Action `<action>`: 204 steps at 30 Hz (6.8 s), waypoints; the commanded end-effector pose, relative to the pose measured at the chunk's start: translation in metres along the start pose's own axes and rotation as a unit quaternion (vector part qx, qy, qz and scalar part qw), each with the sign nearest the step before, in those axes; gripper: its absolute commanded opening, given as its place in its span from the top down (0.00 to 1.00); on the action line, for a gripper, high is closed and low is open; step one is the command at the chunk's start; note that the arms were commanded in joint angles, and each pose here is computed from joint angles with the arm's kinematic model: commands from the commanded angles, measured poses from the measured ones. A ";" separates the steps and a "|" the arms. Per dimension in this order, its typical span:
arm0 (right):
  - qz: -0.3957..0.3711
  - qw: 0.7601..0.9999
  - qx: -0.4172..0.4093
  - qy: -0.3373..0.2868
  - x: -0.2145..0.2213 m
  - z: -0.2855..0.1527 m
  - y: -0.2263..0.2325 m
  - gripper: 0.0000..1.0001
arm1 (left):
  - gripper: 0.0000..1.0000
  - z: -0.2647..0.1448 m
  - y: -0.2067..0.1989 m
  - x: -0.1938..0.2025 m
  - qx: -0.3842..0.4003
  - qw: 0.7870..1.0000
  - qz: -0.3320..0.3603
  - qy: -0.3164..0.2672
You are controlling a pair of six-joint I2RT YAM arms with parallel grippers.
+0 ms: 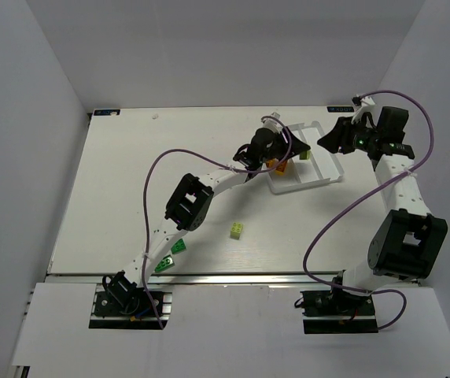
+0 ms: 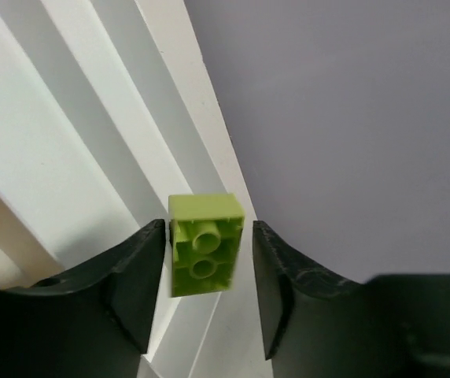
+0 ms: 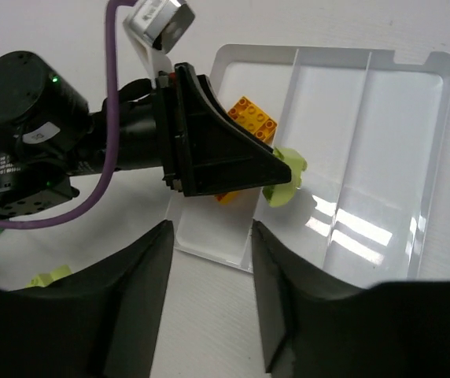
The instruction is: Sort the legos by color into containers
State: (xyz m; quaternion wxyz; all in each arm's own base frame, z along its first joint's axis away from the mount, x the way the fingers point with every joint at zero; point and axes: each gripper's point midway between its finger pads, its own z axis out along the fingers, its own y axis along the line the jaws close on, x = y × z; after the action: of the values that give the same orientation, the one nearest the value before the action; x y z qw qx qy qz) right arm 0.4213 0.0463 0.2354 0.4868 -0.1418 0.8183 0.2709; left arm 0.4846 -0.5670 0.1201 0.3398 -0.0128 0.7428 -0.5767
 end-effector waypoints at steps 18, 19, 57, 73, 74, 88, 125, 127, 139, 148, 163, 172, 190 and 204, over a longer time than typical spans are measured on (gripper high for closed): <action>-0.394 0.831 -0.392 0.016 0.097 -0.036 0.137 0.30 | 0.96 -0.085 -0.088 -0.150 -0.048 0.983 0.118 -0.135; -0.412 0.818 -0.401 0.035 0.112 -0.035 0.138 0.28 | 0.97 -0.115 -0.121 -0.174 -0.047 0.976 0.134 -0.163; -0.685 0.368 -0.620 0.106 0.261 0.073 0.260 0.25 | 0.25 -0.526 0.007 -0.009 -0.366 0.906 -0.022 -0.213; -0.688 0.356 -0.621 0.120 0.267 0.083 0.261 0.60 | 0.25 -0.523 0.009 -0.005 -0.359 0.909 -0.036 -0.209; -0.684 0.359 -0.622 0.124 0.266 0.082 0.261 0.65 | 0.25 -0.522 0.008 -0.004 -0.356 0.910 -0.036 -0.207; -0.337 0.719 -0.559 0.239 0.162 0.076 0.301 1.00 | 0.22 -0.436 -0.036 -0.019 -0.196 0.967 0.099 -0.132; 0.029 0.771 -0.616 0.163 0.040 0.030 0.319 1.00 | 0.42 -0.369 -0.112 -0.024 0.074 0.978 0.164 -0.105; 0.027 0.771 -0.615 0.161 0.039 0.028 0.319 1.00 | 0.45 -0.369 -0.117 -0.028 0.081 0.976 0.165 -0.114; 0.026 0.775 -0.612 0.157 0.041 0.024 0.316 1.00 | 0.78 -0.367 -0.126 -0.037 0.101 0.975 0.143 -0.138; 0.027 0.816 -0.558 0.149 0.031 0.055 0.265 1.00 | 1.00 -0.377 -0.115 -0.041 0.073 0.976 0.142 -0.149; -0.104 0.970 -0.123 0.180 0.036 0.132 0.045 1.00 | 1.00 -0.340 -0.096 -0.057 0.033 0.982 0.161 -0.091; -0.139 0.964 0.113 0.194 0.026 0.137 -0.070 1.00 | 1.00 -0.264 -0.103 -0.067 0.085 0.987 0.135 -0.018; -0.129 0.961 0.090 0.229 0.056 0.150 -0.088 0.28 | 1.00 -0.097 -0.050 -0.070 0.051 0.997 0.038 0.036; -0.006 0.989 0.128 0.073 -0.032 0.061 -0.096 0.52 | 1.00 -0.030 -0.020 -0.065 -0.006 0.998 0.067 -0.019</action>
State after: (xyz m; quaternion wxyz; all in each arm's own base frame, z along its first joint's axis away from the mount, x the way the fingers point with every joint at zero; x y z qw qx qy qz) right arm 0.5278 0.0026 0.1525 0.3716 -0.1192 0.9113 0.1311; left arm 0.5068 -0.5129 0.1539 0.3577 0.0282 0.7483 -0.5579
